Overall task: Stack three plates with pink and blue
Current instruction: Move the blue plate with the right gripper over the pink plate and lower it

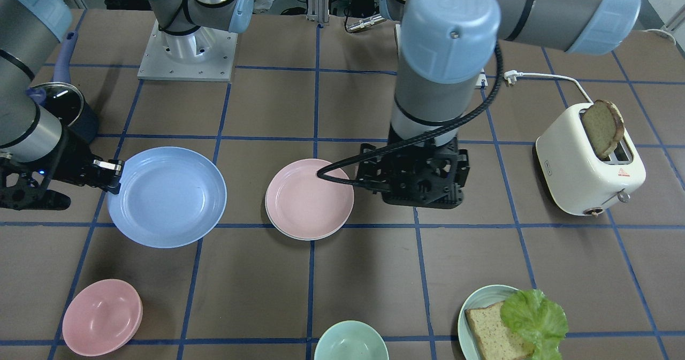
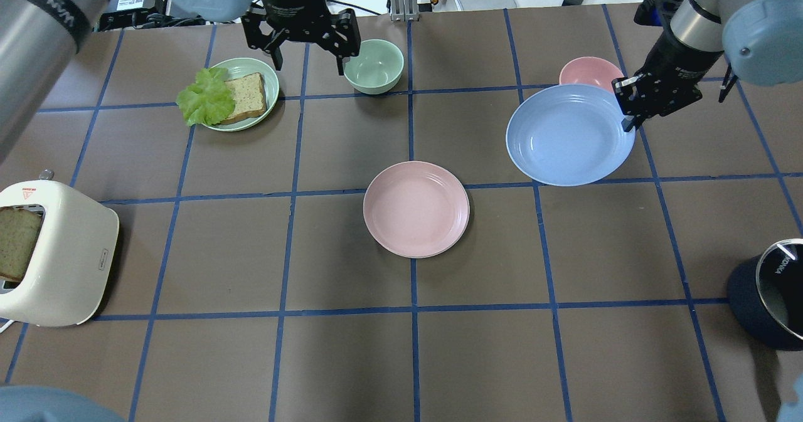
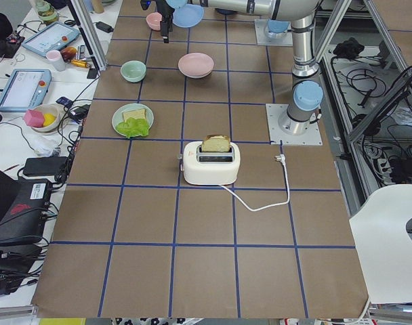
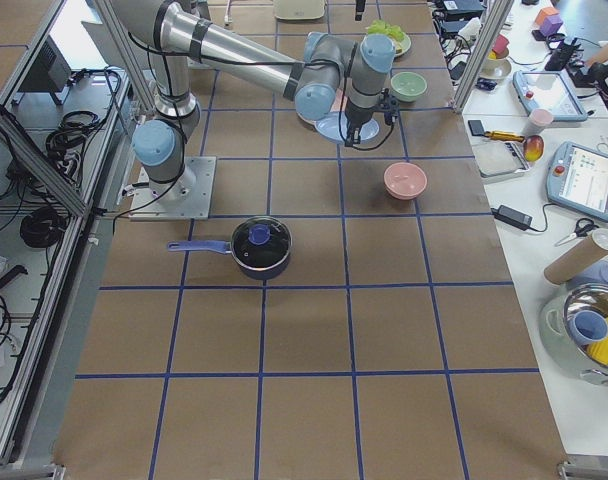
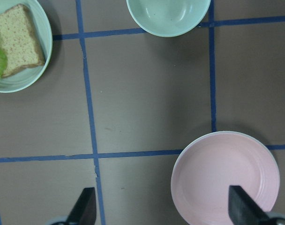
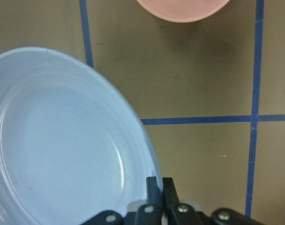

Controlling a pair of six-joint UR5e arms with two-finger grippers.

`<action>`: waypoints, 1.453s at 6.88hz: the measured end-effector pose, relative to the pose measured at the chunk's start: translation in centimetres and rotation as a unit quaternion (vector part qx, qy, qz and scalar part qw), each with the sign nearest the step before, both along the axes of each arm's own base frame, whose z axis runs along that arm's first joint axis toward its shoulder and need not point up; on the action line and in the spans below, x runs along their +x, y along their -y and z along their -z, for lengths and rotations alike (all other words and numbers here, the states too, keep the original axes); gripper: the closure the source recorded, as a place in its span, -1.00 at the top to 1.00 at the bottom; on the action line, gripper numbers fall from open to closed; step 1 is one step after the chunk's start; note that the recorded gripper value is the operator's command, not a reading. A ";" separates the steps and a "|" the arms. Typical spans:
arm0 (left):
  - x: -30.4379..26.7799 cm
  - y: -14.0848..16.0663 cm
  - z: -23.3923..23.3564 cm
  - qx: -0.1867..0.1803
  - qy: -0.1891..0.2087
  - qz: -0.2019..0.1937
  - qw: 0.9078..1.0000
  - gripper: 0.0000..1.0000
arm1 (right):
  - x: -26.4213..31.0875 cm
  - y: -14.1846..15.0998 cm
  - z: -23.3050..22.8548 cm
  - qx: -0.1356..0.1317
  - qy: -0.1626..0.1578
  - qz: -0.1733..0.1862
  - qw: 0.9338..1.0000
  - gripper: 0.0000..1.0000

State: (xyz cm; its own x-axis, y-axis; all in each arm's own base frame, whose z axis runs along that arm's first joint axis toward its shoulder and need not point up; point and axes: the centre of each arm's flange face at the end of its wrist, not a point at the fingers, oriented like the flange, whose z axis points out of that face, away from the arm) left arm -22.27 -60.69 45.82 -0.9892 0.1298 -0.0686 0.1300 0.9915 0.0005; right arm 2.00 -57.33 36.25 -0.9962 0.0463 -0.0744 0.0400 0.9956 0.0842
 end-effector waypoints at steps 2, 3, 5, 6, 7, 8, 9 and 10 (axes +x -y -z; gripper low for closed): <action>5.5 -2.2 -0.9 0.007 -0.002 0.041 0.999 1.00 | 4.9 -0.3 0.2 0.004 -0.001 0.005 1.000 -1.00; 6.3 -3.7 -1.6 0.006 -0.003 0.059 0.998 1.00 | 7.4 -0.6 0.4 0.004 -0.003 0.010 1.000 -1.00; 7.4 -6.6 -2.0 0.005 -0.007 0.097 0.995 1.00 | 13.3 -1.2 1.9 0.011 -0.006 0.020 1.000 -1.00; 8.0 -7.9 -2.4 0.000 -0.010 0.100 0.995 1.00 | 16.4 -1.6 2.9 0.013 -0.007 0.018 1.000 -1.00; 8.7 -8.9 -2.8 -0.004 -0.021 0.094 0.995 1.00 | 18.6 -1.8 3.9 0.015 -0.007 0.019 1.000 -1.00; 9.7 -9.5 -3.1 -0.007 -0.036 0.078 0.996 1.00 | 20.0 -1.9 4.9 0.018 -0.005 0.019 1.000 -1.00; 11.0 -9.9 -3.5 -0.010 -0.044 0.058 0.997 1.00 | 21.0 -2.0 5.7 0.024 -0.001 0.017 1.000 -1.00; 11.9 -10.2 -3.8 -0.014 -0.046 0.036 0.998 1.00 | 22.0 -2.3 6.3 0.030 0.005 0.012 0.999 -1.00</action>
